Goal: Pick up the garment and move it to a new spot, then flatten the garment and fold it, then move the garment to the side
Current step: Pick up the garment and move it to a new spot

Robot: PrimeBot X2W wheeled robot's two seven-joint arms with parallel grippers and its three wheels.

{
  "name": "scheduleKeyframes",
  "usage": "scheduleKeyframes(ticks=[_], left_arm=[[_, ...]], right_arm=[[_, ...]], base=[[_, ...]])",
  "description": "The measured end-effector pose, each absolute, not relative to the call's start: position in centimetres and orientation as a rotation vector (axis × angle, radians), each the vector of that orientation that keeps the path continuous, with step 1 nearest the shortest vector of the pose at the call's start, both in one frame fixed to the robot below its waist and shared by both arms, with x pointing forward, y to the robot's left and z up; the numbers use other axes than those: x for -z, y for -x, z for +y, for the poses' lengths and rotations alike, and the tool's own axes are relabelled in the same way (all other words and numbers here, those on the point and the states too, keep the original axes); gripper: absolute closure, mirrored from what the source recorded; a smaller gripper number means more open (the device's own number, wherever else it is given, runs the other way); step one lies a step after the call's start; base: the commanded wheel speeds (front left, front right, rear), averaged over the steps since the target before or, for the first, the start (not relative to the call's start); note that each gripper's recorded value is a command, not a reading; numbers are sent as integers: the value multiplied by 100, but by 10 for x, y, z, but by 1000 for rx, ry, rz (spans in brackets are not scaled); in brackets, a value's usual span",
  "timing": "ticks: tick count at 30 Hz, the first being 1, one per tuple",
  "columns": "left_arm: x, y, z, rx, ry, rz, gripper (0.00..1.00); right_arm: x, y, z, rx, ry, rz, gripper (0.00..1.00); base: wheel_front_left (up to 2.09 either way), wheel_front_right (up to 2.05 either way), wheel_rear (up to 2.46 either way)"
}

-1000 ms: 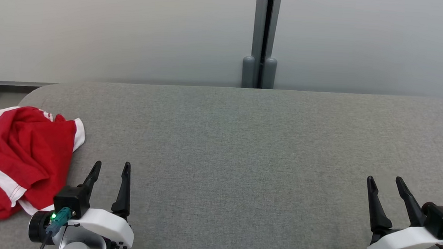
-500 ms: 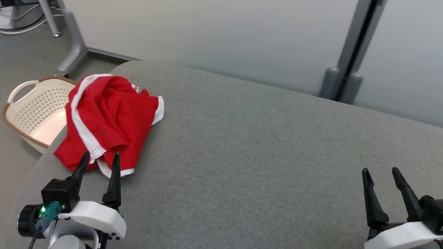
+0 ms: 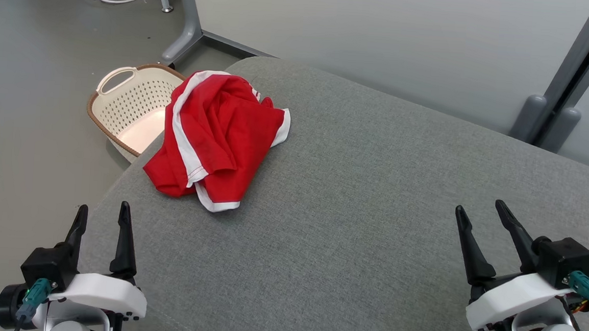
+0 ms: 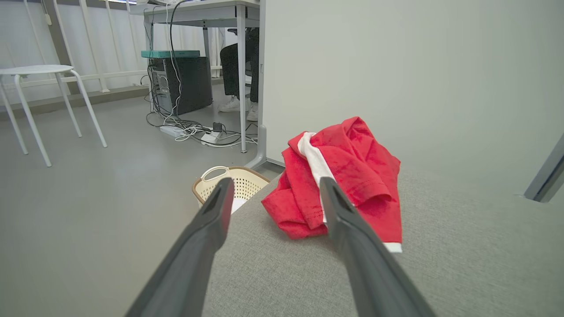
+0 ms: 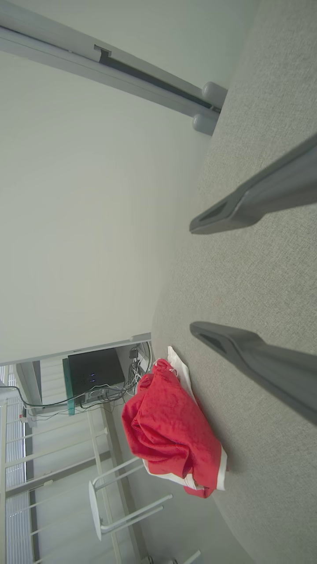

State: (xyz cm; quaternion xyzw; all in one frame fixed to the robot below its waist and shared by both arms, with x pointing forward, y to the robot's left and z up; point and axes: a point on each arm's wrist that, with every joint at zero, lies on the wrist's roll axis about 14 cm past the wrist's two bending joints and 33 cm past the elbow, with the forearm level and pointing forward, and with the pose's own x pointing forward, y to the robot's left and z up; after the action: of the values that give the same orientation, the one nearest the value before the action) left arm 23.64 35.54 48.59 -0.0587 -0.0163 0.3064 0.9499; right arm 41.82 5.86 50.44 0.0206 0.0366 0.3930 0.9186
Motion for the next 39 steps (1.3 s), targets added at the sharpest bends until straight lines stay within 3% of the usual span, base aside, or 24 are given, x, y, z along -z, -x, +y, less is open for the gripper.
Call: scheduleKeyframes(ticks=[13, 23, 36, 37, 39], left_arm=[[-490, -244, 351, -607, 127, -43, 0], [-494, -315, 334, -471, 144, -10, 0], [-396, -385, 335, -477, 252, 376, 0], [-393, -387, 335, -478, 253, 384, 18], [-390, -391, 337, -480, 250, 398, 100]], right_arm=[[-498, -423, 60, -816, -46, 94, 0], [-488, -444, 47, -783, -51, 112, 0], [-444, -480, 2, -695, -49, 202, 0], [-441, -480, -1, -688, -49, 209, 0], [-438, -482, -5, -676, -51, 215, 0]], base=[[0, 0, 0], [0, 0, 0], [0, 0, 0], [0, 0, 0], [0, 0, 0]])
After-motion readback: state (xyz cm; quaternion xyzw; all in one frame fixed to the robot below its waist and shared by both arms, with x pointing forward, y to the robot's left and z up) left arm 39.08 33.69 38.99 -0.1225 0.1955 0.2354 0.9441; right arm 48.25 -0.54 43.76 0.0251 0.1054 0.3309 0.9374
